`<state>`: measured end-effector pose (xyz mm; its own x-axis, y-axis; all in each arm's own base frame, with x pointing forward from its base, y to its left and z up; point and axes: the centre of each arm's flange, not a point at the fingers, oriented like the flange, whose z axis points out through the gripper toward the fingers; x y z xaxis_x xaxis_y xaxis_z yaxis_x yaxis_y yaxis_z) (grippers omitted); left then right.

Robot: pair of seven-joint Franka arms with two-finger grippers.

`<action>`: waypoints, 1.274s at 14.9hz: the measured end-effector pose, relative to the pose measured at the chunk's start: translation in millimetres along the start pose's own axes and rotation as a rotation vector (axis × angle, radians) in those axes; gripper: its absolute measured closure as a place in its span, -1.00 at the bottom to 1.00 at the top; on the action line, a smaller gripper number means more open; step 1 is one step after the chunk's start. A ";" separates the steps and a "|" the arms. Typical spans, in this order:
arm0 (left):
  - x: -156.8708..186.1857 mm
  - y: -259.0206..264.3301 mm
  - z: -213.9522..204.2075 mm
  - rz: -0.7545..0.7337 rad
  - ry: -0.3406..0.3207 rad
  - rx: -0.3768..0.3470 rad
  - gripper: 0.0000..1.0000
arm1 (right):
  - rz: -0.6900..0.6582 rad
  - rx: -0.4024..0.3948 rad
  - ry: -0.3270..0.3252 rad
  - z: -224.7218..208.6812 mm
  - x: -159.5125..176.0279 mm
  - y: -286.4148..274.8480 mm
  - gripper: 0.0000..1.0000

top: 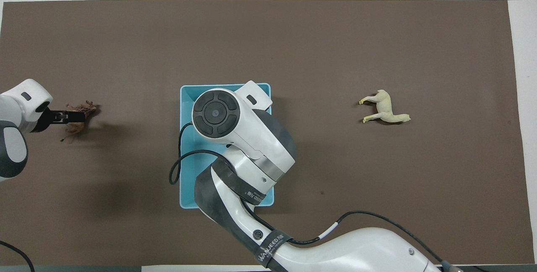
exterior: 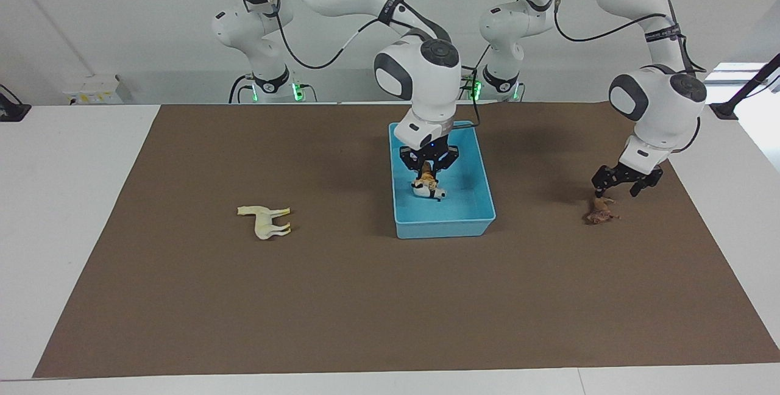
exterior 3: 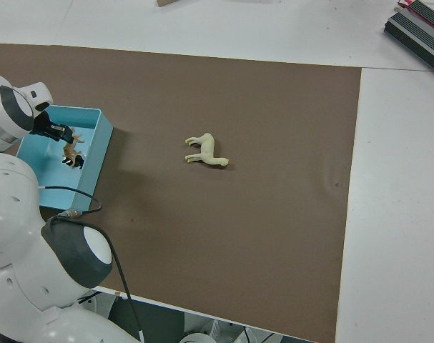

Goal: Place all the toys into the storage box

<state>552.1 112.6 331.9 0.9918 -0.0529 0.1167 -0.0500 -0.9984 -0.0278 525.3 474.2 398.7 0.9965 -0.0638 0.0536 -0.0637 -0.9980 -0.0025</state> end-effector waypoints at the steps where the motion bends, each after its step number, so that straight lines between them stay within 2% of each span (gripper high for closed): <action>1: -1.4 -0.1 3.4 -0.004 -0.004 -0.001 -1.00 | 0.008 -0.008 -0.007 -4.6 0.1 0.8 -0.38; 4: -9.4 -0.9 16.5 -0.010 -0.003 0.001 -1.00 | 0.030 -0.028 -0.007 -22.0 11.3 14.3 -0.94; 5: -12.3 -0.3 20.7 -0.012 -0.007 -0.001 -1.00 | 0.025 -0.035 0.002 -30.7 24.6 30.5 -1.00; 9: -21.0 2.0 36.2 -0.017 -0.030 -0.006 -1.00 | -0.093 -0.057 -0.015 -62.2 94.3 144.5 -1.00; 10: -21.4 2.2 37.8 -0.017 -0.032 -0.007 -0.86 | -0.090 -0.061 -0.022 -61.2 107.1 170.0 -1.00; 11: -21.3 2.4 38.6 -0.017 -0.032 -0.007 -0.86 | -0.090 -0.067 -0.033 -55.9 117.4 192.9 -1.00; 12: -21.2 2.5 38.7 -0.018 -0.031 -0.007 -0.74 | -0.086 -0.075 -0.052 -46.9 125.3 215.3 -1.00; 14: -19.9 3.5 37.0 -0.017 -0.027 -0.006 -0.26 | -0.081 -0.086 -0.089 -25.8 136.8 260.9 -1.00; 16: -17.8 4.7 35.3 -0.016 -0.022 -0.006 0.22 | -0.092 -0.079 -0.085 -4.3 144.5 306.6 -1.00; 17: -16.2 4.8 33.8 -0.020 -0.019 -0.005 0.37 | -0.101 -0.071 -0.068 10.0 144.9 331.6 -1.00; 18: -13.4 4.7 31.1 -0.032 -0.015 -0.004 0.37 | -0.112 -0.063 -0.049 26.7 141.3 355.4 -1.00; 19: -8.4 5.5 26.2 -0.045 -0.013 -0.004 0.46 | -0.121 -0.055 -0.025 44.8 133.5 373.9 -1.00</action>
<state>546.6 108.2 304.7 0.9945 -0.0074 0.1049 -0.0055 -0.9998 -0.0183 636.9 92.5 360.2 0.9981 0.0567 0.0256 0.0551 -0.9968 0.0574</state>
